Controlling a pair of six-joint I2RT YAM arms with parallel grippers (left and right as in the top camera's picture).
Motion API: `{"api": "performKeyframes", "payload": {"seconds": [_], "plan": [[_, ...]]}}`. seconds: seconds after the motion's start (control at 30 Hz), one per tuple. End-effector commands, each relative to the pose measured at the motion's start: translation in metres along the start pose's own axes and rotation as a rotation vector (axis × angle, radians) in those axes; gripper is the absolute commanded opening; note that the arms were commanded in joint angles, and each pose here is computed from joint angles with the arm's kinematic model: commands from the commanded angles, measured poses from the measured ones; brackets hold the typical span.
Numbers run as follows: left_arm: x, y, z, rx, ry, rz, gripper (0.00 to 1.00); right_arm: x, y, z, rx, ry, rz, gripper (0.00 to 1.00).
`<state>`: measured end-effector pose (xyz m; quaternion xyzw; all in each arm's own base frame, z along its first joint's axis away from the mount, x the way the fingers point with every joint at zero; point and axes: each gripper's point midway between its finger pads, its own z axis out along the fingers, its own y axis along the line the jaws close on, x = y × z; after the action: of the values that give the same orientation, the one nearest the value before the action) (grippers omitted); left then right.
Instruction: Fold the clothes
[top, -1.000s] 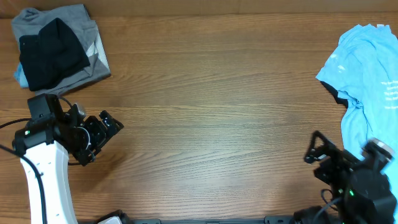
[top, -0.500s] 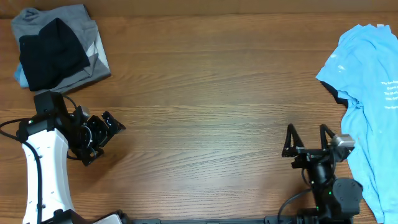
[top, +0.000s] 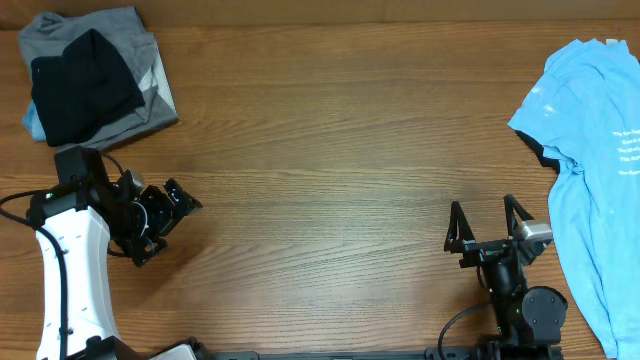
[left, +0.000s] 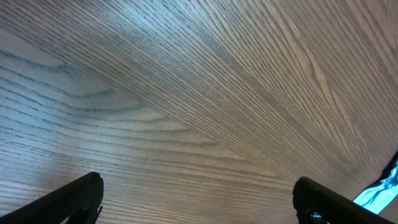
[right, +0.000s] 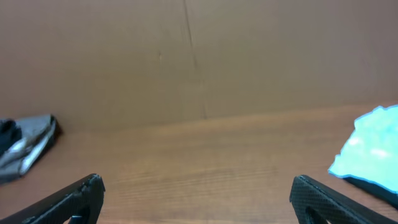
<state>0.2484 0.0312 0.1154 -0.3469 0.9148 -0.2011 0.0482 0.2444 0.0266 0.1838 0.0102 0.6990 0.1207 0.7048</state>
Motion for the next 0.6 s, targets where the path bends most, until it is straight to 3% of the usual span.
{"api": "performKeyframes", "payload": {"seconds": [0.0,0.57], "plan": [[0.0000,-0.0001,0.0004,0.006,0.005,-0.019,1.00,0.0113,-0.0014,-0.0002,0.001,0.035,-0.036,1.00],[0.0000,-0.0001,0.0004,0.006,0.005,-0.019,1.00,0.0112,-0.0022,-0.0002,0.005,0.034,-0.034,1.00]]}}
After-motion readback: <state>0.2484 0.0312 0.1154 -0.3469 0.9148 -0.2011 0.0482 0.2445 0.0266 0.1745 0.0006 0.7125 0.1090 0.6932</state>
